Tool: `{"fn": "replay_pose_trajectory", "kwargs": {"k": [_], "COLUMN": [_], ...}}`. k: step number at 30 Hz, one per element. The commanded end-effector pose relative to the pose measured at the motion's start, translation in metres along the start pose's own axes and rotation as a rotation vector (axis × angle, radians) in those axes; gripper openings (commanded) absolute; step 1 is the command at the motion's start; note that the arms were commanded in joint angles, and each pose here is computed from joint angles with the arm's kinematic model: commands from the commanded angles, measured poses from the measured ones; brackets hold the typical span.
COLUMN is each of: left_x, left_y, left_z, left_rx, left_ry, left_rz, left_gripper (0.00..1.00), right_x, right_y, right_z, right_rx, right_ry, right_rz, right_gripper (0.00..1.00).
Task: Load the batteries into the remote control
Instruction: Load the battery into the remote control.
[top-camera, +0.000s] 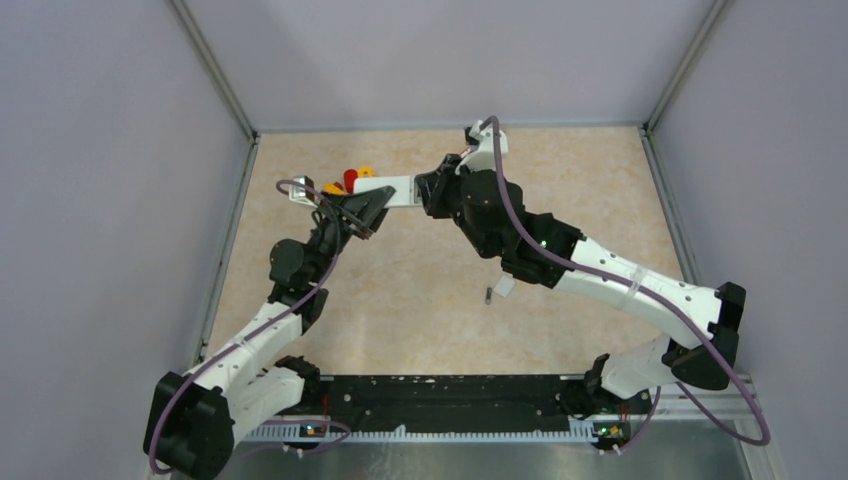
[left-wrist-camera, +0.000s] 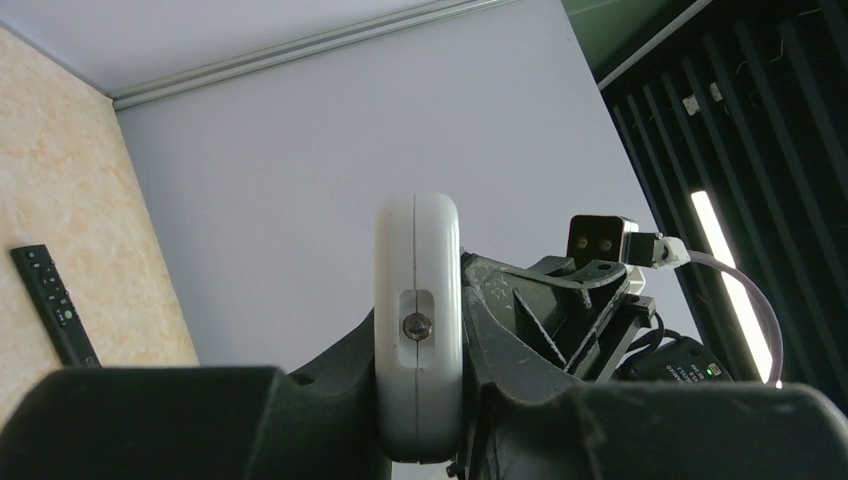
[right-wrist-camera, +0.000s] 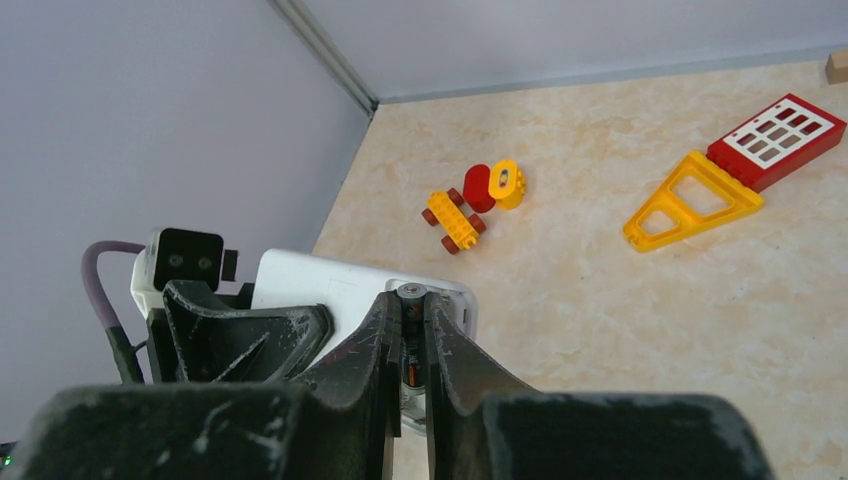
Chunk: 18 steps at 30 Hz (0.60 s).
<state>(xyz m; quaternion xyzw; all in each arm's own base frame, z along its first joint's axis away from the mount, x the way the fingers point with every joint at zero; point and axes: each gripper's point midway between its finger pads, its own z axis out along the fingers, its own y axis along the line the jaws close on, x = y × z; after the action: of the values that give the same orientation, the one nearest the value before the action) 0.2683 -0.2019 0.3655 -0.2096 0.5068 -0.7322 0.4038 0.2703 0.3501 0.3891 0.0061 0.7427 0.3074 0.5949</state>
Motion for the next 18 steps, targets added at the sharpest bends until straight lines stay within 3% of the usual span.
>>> {"fn": "replay_pose_trajectory", "kwargs": {"k": [1,8,14,18], "left_x": [0.002,0.003,0.003,0.003], "left_y": [-0.033,-0.041,-0.045,-0.046], "left_z": [0.001,0.003,0.002,0.001], "left_rx": [0.119,0.180,0.195,0.197], "left_ry": [0.014,0.030,0.032,0.028], "left_rz": [0.030,0.004,-0.008,-0.017], "left_gripper": [0.00,0.00,0.00,0.00], "right_x": [-0.009,0.002,0.005,-0.001], "right_y": [0.015,0.018,0.013,0.010], "right_z": [-0.004,-0.007,-0.007,-0.008], "right_rx": [-0.036,-0.051,-0.029,-0.009], "right_ry": [-0.004,0.051,0.061,0.045], "right_rz": [0.054,0.071,0.058,0.050], "right_gripper": [0.03,0.06,0.20,0.23]}}
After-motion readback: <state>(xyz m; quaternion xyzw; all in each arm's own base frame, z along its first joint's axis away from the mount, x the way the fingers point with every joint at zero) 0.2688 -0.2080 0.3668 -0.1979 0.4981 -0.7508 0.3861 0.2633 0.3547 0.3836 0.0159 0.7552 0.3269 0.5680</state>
